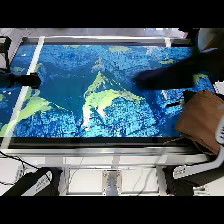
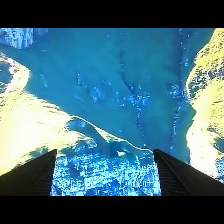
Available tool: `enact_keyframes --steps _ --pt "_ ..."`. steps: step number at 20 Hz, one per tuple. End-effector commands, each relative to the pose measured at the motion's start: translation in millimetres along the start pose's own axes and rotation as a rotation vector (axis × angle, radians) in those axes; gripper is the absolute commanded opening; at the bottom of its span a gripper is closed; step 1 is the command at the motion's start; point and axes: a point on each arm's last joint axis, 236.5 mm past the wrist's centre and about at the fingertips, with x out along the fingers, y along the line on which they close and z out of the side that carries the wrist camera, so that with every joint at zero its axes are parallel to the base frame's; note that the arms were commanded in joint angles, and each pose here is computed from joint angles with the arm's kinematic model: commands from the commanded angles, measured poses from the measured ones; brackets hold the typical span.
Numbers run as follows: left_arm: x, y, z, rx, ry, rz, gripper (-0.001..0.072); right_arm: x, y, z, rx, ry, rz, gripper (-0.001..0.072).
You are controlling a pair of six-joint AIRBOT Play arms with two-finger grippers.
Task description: Fold the clothes and pants, and hang the long-sleeved shirts on hangers.
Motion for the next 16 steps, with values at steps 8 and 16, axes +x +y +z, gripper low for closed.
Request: enact_keyframes --steps 8,16 --pt "0 0 0 -0.047 0.000 0.000 0.0691 -186 -178 -128 0.466 -0.061 -0.484 0.0012" --pt "0 -1 0 -0.095 -0.001 -0.003 0.0690 -181 -239 -244 0.698 0.274 -0.769 0.0477"
